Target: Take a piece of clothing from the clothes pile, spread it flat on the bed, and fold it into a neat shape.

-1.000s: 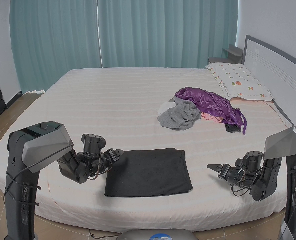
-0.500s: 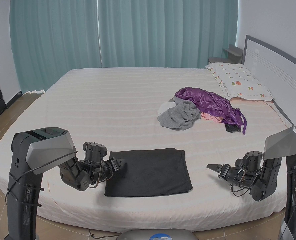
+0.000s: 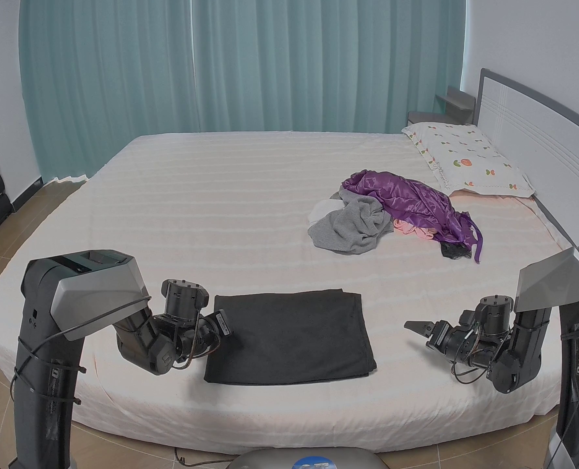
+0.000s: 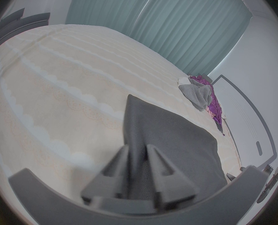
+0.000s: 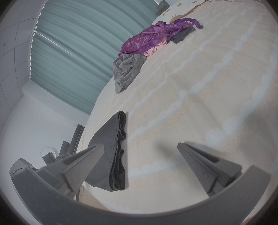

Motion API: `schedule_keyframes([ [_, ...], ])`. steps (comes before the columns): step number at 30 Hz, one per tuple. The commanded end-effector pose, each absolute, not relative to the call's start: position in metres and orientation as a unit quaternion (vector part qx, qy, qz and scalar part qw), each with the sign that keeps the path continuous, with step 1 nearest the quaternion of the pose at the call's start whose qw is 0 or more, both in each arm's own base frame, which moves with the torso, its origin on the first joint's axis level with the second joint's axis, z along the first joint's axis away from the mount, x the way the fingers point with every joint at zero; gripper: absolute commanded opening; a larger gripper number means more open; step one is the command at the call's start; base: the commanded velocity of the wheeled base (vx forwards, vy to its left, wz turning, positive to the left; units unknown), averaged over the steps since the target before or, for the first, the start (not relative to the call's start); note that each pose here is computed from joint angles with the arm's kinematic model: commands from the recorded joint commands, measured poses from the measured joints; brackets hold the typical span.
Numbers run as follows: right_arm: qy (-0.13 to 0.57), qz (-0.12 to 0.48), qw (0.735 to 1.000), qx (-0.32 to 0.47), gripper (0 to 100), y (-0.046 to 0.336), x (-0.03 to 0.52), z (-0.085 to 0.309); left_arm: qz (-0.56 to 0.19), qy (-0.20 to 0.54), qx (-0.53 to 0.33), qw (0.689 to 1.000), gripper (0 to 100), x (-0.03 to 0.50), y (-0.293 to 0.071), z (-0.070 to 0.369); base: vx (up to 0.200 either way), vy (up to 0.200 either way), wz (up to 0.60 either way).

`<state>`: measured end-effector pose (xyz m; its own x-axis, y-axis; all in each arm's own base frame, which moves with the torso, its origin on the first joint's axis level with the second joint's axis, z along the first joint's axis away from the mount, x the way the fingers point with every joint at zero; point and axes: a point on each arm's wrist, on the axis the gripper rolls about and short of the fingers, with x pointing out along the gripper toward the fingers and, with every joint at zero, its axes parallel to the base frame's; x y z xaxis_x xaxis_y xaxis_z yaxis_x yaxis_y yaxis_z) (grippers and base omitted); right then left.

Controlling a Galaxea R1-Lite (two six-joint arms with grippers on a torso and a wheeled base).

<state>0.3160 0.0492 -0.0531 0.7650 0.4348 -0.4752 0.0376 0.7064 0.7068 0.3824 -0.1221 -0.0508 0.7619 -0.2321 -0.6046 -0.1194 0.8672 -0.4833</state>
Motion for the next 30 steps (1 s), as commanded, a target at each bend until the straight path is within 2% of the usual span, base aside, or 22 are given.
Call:
schedule_keyframes([
  [1,0.324,0.115,0.865,0.366,100,0.0494,0.3158,-0.0536,-0.030,0.344,-0.256,0.903,0,0.3821,-0.1220,-0.0512,0.000,0.000,0.00],
  [30,0.324,0.114,0.865,0.366,100,0.0489,0.3155,-0.0537,-0.012,0.329,-0.264,0.907,0,0.3848,-0.1219,-0.0460,0.000,0.000,0.00],
])
